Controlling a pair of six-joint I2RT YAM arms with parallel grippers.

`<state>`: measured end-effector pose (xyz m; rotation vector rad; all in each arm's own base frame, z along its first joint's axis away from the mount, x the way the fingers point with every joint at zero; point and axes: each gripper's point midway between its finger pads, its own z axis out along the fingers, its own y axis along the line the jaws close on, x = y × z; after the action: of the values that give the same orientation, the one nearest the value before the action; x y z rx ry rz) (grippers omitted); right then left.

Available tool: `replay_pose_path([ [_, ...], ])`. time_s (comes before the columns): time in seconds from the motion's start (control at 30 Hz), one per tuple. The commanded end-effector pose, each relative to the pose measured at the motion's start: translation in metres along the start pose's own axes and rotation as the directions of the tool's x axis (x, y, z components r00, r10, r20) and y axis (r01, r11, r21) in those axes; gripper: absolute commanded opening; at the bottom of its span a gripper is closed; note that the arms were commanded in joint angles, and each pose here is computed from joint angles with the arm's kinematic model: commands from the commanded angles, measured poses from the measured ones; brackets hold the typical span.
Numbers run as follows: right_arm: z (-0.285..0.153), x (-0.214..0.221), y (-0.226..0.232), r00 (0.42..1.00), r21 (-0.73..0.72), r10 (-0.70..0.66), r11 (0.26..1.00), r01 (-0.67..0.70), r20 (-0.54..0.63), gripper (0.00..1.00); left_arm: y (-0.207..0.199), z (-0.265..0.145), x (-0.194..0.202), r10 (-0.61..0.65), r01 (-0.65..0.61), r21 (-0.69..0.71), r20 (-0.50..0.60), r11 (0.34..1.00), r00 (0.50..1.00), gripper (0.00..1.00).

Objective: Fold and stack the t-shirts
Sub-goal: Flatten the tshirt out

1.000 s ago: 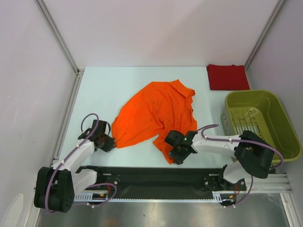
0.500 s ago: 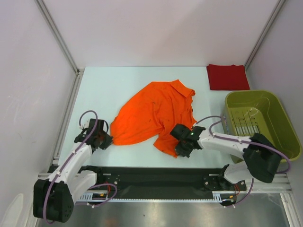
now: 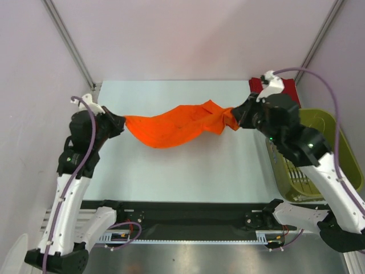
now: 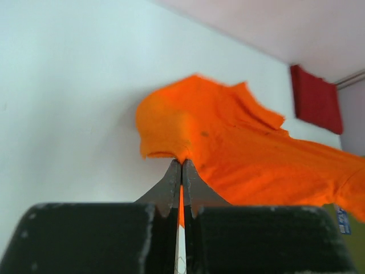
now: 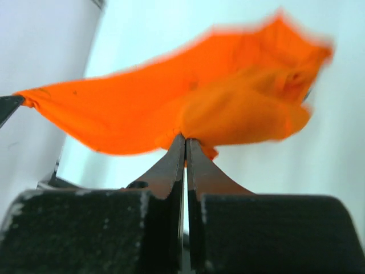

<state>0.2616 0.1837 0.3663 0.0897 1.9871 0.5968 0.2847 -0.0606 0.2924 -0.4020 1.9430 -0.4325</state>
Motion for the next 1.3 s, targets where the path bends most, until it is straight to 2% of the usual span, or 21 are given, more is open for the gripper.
replay_pose_path([
  [0.0,-0.054,-0.065,0.01,0.953,-0.047,-0.228,0.969,0.241,0.2,0.0,-0.051,-0.052,-0.065,0.131,-0.173,0.193,0.214,0.966,0.968,0.0],
  [0.07,-0.087,-0.1,0.022,0.922,-0.08,-0.225,0.962,0.262,0.315,0.0,-0.072,-0.073,-0.087,0.203,-0.284,0.252,0.303,0.925,0.931,0.0],
  [0.1,-0.112,-0.122,0.027,0.892,-0.091,-0.234,0.953,0.29,0.388,0.0,-0.091,-0.096,-0.104,0.237,-0.356,0.296,0.371,0.886,0.898,0.0],
  [0.13,-0.116,-0.123,0.027,0.886,-0.091,-0.244,0.949,0.302,0.395,0.0,-0.096,-0.108,-0.115,0.244,-0.381,0.293,0.411,0.877,0.878,0.0],
  [0.27,-0.185,-0.163,0.042,0.785,-0.154,-0.222,0.915,0.372,0.578,0.0,-0.126,-0.173,-0.15,0.25,-0.493,0.321,0.572,0.808,0.782,0.0],
  [0.43,-0.253,-0.18,0.053,0.684,-0.232,-0.164,0.863,0.449,0.711,0.0,-0.14,-0.228,-0.158,0.207,-0.553,0.366,0.663,0.749,0.719,0.0],
  [0.5,-0.274,-0.187,0.058,0.649,-0.256,-0.131,0.847,0.466,0.749,0.0,-0.138,-0.243,-0.162,0.186,-0.552,0.356,0.691,0.754,0.699,0.0],
  [0.6,-0.268,-0.195,0.067,0.631,-0.253,-0.132,0.839,0.482,0.765,0.0,-0.136,-0.243,-0.166,0.192,-0.551,0.334,0.698,0.765,0.69,0.0],
  [0.67,-0.251,-0.2,0.072,0.621,-0.227,-0.158,0.839,0.494,0.768,0.0,-0.133,-0.229,-0.168,0.215,-0.546,0.31,0.685,0.778,0.696,0.0],
  [0.73,-0.211,-0.197,0.078,0.639,-0.2,-0.206,0.841,0.502,0.741,0.0,-0.131,-0.202,-0.17,0.245,-0.526,0.285,0.646,0.801,0.723,0.0],
  [0.77,-0.201,-0.201,0.081,0.628,-0.185,-0.21,0.844,0.503,0.75,0.0,-0.125,-0.192,-0.172,0.254,-0.506,0.256,0.631,0.824,0.733,0.0],
  [0.9,-0.102,-0.187,0.082,0.678,-0.099,-0.319,0.86,0.501,0.663,0.0,-0.096,-0.117,-0.159,0.326,-0.442,0.128,0.501,0.888,0.802,0.0],
  [1.03,-0.002,-0.163,0.048,0.774,-0.066,-0.351,0.891,0.449,0.528,0.0,-0.045,-0.03,-0.114,0.405,-0.411,-0.041,0.282,0.911,0.87,0.0],
  [1.1,0.044,-0.154,0.011,0.826,-0.035,-0.327,0.923,0.384,0.459,0.0,-0.009,0.021,-0.074,0.438,-0.424,-0.127,0.117,0.897,0.892,0.0],
  [1.13,0.074,-0.145,0.002,0.865,-0.065,-0.283,0.939,0.338,0.415,0.0,0.002,0.038,-0.062,0.443,-0.43,-0.142,0.069,0.891,0.894,0.0],
  [1.17,0.094,-0.14,-0.013,0.884,-0.059,-0.273,0.946,0.318,0.379,0.0,0.029,0.07,-0.035,0.438,-0.44,-0.175,-0.051,0.881,0.898,0.0],
  [1.23,0.126,-0.128,-0.029,0.903,-0.033,-0.283,0.95,0.309,0.323,0.0,0.052,0.099,-0.017,0.405,-0.424,-0.202,-0.129,0.883,0.905,0.0],
  [1.27,0.162,-0.109,-0.048,0.924,-0.011,-0.29,0.953,0.302,0.248,0.0,0.075,0.128,0.007,0.372,-0.419,-0.217,-0.228,0.882,0.9,0.0],
])
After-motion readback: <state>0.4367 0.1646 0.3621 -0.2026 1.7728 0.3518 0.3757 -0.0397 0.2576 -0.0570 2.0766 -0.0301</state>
